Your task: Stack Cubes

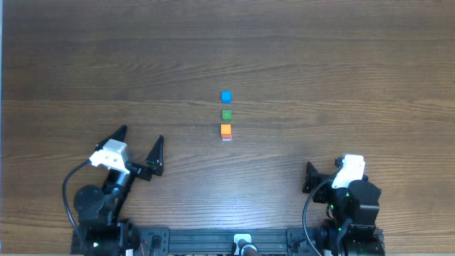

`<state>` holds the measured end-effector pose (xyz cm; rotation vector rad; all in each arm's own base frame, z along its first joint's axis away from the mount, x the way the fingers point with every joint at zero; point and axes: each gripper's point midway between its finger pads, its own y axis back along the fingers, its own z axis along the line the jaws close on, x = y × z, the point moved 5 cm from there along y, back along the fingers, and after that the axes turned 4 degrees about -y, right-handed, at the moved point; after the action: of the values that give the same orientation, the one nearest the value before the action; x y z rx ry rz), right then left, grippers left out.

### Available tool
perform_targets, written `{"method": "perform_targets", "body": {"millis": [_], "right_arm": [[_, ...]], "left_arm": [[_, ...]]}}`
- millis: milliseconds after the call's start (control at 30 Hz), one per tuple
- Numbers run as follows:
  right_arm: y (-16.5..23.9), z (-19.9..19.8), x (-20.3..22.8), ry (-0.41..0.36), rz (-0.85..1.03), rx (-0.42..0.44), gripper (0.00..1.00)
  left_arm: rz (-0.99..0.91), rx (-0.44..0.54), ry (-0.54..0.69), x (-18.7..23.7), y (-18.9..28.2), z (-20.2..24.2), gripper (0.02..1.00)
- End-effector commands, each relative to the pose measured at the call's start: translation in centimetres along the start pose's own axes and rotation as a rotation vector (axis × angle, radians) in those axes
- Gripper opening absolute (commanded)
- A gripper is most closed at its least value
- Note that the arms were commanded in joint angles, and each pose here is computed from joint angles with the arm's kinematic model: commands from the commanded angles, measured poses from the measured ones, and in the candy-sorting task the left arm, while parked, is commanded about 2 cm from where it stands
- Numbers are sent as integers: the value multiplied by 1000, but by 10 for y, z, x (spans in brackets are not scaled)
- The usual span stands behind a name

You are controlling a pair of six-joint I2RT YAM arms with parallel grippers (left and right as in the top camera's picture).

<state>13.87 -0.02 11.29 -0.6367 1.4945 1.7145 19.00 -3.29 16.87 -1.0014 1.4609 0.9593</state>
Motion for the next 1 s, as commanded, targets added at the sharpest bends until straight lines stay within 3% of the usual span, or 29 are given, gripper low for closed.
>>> {"method": "perform_targets", "body": {"millis": [33,667,1000], "right_arm": [[0,0,0,2,-5,-1,993],[0,0,0,2,-5,-1,991],[0,0,0,2,-5,-1,991]], "left_arm": [[1,3,8,3,-1,-2,998],[91,-49,43,19,-6,6,1000],[130,-263,47,28,-3,33,998]]}}
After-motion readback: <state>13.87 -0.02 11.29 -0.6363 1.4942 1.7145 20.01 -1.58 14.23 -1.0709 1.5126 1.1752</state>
